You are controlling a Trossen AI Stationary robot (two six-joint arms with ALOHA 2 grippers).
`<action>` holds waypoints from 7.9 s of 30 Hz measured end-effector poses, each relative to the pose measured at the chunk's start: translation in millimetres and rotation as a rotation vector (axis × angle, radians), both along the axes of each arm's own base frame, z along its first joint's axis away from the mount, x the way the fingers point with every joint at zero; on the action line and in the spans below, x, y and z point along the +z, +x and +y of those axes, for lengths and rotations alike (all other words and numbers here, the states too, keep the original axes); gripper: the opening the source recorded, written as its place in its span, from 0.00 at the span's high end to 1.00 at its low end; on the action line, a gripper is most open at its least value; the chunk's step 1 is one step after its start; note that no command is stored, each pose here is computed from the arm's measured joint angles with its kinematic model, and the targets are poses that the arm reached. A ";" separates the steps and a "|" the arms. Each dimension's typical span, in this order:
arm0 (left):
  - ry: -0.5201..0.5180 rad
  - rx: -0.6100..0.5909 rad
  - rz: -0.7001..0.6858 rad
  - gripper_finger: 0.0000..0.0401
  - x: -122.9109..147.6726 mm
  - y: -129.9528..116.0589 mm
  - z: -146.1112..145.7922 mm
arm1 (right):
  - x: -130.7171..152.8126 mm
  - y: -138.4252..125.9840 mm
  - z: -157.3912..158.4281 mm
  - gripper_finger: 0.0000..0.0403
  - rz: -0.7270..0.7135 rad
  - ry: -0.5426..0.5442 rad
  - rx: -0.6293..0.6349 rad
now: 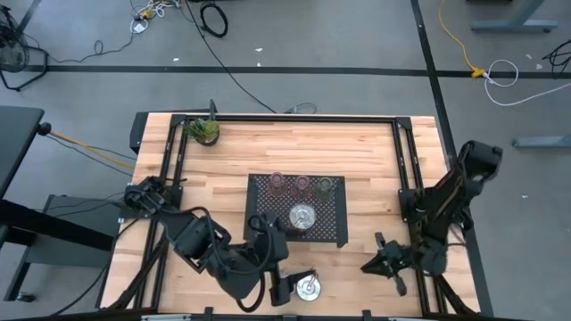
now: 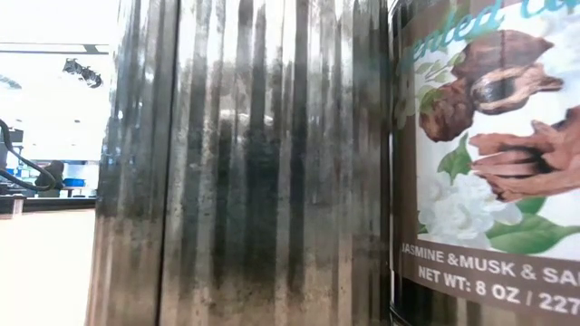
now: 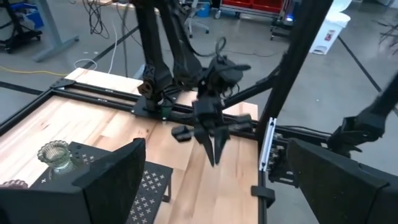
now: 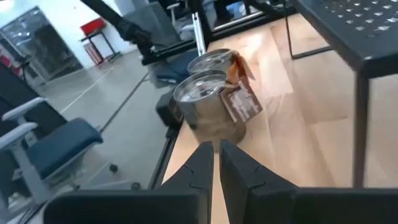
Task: Pick & Place candle stick holders
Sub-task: Put the right silver scented candle on the shelf
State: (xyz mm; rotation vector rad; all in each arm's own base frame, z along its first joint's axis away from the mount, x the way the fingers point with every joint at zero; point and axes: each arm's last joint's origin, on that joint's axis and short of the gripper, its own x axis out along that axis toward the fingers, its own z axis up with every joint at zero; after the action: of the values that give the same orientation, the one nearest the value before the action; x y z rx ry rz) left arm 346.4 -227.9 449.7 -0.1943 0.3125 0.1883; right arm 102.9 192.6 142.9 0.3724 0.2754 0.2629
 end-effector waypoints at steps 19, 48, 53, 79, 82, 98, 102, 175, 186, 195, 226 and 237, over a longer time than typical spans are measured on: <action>-0.003 0.002 -0.001 0.03 0.2 1.1 1.4 | -32.6 62.6 57.3 0.81 0.006 -0.161 0.159; 0.028 -0.002 0.030 0.03 -2.8 -0.1 2.2 | -44.6 122.8 49.0 0.05 0.168 -0.130 -0.119; 0.031 -0.001 0.033 0.03 -3.1 -0.2 2.3 | -57.6 129.2 62.7 0.06 0.127 -0.121 -0.059; 0.059 -0.008 0.044 0.03 -3.7 -0.1 3.1 | -83.8 190.9 83.2 0.06 0.120 -0.202 -0.110; 0.062 -0.008 0.048 0.03 -4.1 -0.2 3.3 | -83.0 191.8 82.6 0.06 0.114 -0.202 -0.110; 0.064 -0.008 0.051 0.03 -4.4 -0.4 3.4 | -75.1 196.8 81.9 0.06 0.041 -0.148 -0.122; 0.064 -0.008 0.051 0.03 -4.5 -0.2 3.7 | -73.7 201.3 81.1 0.06 0.043 -0.167 -0.128; 0.072 -0.103 0.098 0.03 -8.5 3.8 4.7 | 48.7 184.2 83.9 0.27 0.152 -0.360 -0.127; 0.034 -0.088 0.100 0.03 -9.4 3.3 4.5 | 111.6 140.4 74.5 0.27 0.116 -0.313 -0.198; 0.029 -0.088 0.101 0.03 -9.7 2.7 3.5 | 136.0 98.3 55.8 0.27 0.154 -0.318 -0.335; 0.053 -0.090 0.101 0.03 -9.3 4.6 6.0 | 131.1 104.4 -6.1 0.27 0.285 -0.366 -0.647; 0.080 -0.093 0.105 0.03 -9.3 6.5 9.0 | 117.1 115.7 -16.6 0.27 0.290 -0.316 -0.693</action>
State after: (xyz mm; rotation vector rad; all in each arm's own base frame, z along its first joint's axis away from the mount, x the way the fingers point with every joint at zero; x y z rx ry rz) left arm 352.9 -218.9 440.4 -0.0909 0.4164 0.1190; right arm 218.6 176.0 259.9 0.1728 0.4473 -0.5161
